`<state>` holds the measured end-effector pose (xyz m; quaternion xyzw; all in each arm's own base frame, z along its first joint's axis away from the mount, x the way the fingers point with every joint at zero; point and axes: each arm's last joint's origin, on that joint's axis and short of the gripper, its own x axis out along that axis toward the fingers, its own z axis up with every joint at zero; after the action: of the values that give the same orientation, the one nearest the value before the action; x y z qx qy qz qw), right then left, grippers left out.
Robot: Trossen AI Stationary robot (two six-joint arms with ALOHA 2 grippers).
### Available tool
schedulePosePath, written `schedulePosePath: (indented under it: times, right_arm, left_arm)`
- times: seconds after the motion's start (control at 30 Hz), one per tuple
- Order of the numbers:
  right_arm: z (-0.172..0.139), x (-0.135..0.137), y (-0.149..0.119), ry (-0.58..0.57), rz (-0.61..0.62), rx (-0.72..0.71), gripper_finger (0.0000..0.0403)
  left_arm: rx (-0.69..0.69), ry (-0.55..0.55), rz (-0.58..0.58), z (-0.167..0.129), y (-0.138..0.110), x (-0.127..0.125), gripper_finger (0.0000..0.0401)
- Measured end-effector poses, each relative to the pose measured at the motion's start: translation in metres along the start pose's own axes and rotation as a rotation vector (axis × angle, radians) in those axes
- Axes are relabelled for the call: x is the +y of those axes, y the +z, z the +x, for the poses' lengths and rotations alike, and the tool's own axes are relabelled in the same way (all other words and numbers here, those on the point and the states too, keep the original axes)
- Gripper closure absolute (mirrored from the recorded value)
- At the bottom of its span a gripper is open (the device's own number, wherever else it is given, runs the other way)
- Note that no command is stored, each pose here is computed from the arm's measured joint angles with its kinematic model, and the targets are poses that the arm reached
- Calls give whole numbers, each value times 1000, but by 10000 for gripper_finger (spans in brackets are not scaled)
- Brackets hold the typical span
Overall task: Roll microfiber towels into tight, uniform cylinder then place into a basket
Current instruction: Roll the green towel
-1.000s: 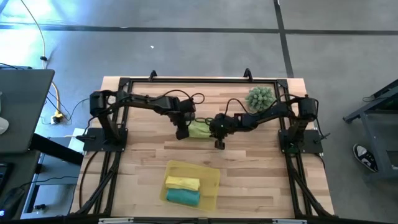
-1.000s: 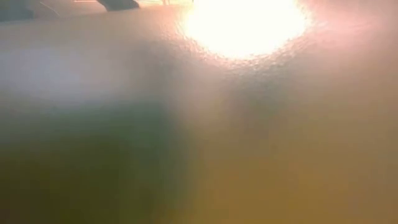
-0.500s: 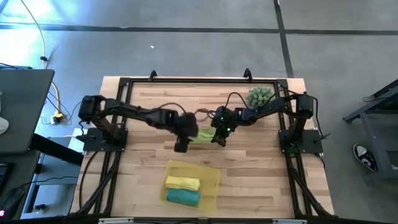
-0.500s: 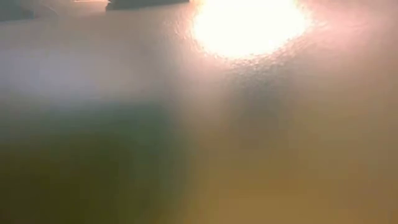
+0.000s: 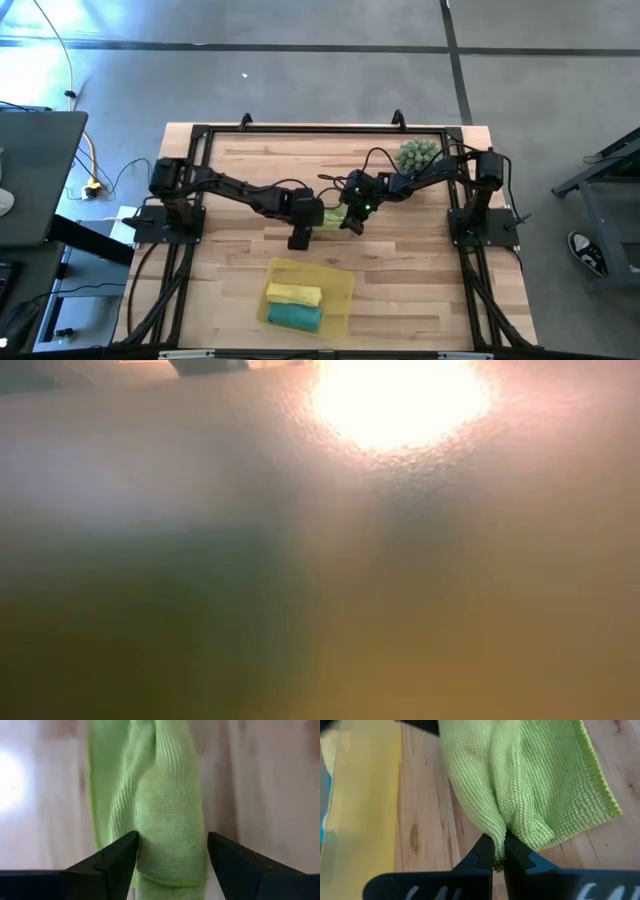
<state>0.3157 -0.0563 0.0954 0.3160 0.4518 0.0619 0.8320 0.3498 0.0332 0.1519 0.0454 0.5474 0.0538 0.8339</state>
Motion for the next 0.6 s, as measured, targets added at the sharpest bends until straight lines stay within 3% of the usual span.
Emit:
schedulePosePath:
  times: [0.13, 0.23, 0.47, 0.6]
  right_arm:
    - [0, 0, 0, 0, -1, -2, 402]
    - [0, 0, 0, 0, -1, -2, 402]
    - [0, 0, 0, 0, -12, -2, 402]
    - [-1, 0, 1, -1, -73, -5, 379]
  left_arm:
    - [72, -2, 10, 17, -7, -2, 175]
    - [88, -8, -2, 22, -8, -4, 199]
    - [94, -46, -9, 26, -9, -4, 321]
    - [92, -129, -44, 27, -11, 5, 386]
